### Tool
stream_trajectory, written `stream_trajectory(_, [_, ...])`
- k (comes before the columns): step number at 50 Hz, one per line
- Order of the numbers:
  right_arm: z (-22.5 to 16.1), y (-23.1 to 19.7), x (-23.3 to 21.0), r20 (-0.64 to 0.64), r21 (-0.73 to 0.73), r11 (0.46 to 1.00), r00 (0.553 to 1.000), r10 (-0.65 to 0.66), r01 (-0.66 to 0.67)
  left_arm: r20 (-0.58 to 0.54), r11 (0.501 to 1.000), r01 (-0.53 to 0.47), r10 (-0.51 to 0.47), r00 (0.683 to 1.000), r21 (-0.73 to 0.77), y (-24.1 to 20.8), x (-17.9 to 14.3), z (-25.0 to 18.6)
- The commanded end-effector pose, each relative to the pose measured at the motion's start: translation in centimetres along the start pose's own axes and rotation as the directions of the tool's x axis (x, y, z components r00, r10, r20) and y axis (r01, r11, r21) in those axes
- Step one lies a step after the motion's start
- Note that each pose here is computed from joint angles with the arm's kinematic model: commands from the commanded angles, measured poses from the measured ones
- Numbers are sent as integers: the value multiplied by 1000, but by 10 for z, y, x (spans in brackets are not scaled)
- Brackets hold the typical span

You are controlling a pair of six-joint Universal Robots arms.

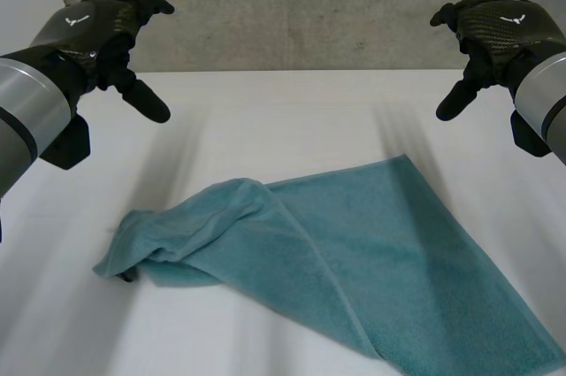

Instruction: Fold the laundry

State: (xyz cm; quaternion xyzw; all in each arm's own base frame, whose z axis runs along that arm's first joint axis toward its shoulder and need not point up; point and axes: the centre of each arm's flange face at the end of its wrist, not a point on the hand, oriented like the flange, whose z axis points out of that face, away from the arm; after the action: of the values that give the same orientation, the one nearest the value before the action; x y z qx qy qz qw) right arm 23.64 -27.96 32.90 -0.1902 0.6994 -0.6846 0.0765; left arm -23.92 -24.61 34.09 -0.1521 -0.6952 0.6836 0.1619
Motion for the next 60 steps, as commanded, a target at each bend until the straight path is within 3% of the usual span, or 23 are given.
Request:
stream_trajectory(1, [-4,4,-11,93,-18,994,990,-108,110,-66,998,-19,14,998,-65,21,14,6])
stream_trajectory(5, [-9,14,-15,142,-63,977,971,-192,203,-191,983,-107,78,979,-148,54,31,17])
stream_trajectory(12, [-13,27,-14,170,-136,957,958,-232,256,-425,916,-369,274,863,-158,118,68,40])
stream_trajectory(17, [-19,54,-18,205,-210,944,955,-213,255,-465,860,-492,383,798,-135,162,75,69])
stream_trajectory(27, [-23,95,-5,182,-302,922,964,-196,244,-442,783,-618,534,721,-62,194,72,97])
stream_trajectory(42, [-19,107,8,138,-307,924,971,-195,229,-451,771,-630,531,718,-96,222,67,106])
stream_trajectory(52, [-18,106,9,134,-307,924,972,-194,227,-418,771,-630,543,728,-95,214,64,109])
stream_trajectory(60, [-20,108,8,134,-321,923,975,-178,213,-160,770,-637,624,765,-40,160,49,109])
